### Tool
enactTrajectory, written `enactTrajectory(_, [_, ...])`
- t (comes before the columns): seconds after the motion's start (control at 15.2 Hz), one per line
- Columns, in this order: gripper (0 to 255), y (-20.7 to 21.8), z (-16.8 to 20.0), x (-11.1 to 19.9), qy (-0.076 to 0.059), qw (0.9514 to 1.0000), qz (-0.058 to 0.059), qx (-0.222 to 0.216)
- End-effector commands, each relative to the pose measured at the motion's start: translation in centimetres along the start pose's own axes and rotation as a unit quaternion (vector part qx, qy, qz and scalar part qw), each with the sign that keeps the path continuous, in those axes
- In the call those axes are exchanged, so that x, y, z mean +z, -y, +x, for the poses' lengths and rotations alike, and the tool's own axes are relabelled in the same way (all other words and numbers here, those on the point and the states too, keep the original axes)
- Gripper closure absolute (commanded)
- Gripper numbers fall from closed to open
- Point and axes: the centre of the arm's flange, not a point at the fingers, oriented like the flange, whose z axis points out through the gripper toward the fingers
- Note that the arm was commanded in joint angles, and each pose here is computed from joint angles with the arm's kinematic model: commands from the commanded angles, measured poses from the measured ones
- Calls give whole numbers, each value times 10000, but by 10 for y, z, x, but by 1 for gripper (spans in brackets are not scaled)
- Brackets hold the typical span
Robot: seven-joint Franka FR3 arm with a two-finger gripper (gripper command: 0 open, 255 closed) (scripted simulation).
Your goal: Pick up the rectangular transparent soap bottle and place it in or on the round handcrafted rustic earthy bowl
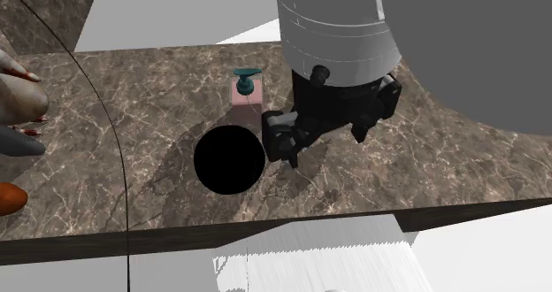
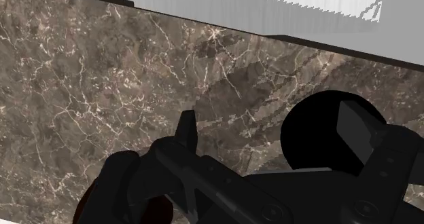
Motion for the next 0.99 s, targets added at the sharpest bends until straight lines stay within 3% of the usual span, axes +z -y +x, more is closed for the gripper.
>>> enactTrajectory(0.0, [0,0,0,0,0,10000,0,0])
enactTrajectory(0.92, [0,31,175,51,4,9993,-101,354])
